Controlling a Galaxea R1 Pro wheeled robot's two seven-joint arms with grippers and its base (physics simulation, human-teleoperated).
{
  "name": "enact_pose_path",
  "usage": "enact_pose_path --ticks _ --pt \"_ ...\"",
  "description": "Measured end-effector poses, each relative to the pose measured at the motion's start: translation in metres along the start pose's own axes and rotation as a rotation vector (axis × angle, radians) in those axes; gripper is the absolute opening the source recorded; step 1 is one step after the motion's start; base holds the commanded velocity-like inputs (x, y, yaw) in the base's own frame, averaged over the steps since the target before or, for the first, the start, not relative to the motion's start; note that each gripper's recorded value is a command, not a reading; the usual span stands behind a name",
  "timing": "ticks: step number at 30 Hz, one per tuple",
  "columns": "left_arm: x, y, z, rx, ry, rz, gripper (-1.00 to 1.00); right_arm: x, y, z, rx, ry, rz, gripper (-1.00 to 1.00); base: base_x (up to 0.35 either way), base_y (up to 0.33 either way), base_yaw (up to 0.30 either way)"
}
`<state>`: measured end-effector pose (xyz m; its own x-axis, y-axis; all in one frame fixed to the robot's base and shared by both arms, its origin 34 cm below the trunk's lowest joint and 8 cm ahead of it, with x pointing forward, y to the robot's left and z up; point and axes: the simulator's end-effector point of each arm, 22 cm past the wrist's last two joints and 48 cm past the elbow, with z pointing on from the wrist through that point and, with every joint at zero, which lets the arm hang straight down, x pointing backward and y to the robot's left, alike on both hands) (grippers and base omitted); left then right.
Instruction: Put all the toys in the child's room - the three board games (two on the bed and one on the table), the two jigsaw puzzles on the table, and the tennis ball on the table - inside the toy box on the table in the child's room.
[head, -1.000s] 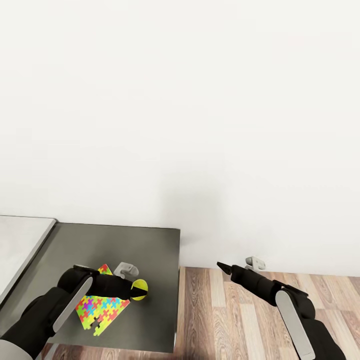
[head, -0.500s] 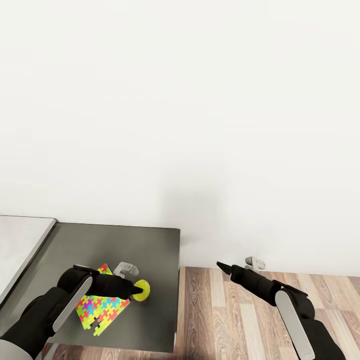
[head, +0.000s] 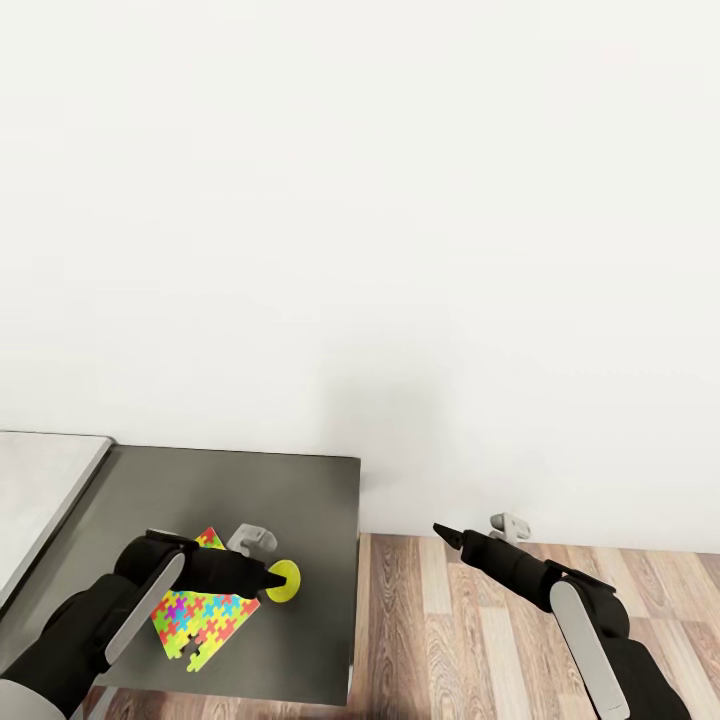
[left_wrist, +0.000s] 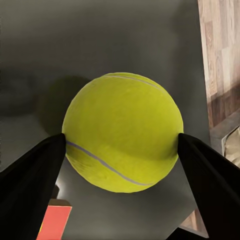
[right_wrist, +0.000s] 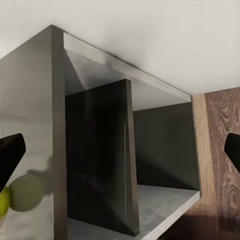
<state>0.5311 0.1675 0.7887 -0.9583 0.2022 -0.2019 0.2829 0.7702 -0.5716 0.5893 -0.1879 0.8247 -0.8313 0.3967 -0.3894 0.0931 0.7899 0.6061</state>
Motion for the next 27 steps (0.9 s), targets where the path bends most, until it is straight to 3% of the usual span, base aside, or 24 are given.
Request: enact_pose_path --ticks 27 --pt "-0.0058 -0.0021 -0.0071 -0.005 -0.015 0.017 -1.0 -0.0058 0.0047 -0.004 -0.006 -0.014 -0.009 1.0 0.0 0.0 0.0"
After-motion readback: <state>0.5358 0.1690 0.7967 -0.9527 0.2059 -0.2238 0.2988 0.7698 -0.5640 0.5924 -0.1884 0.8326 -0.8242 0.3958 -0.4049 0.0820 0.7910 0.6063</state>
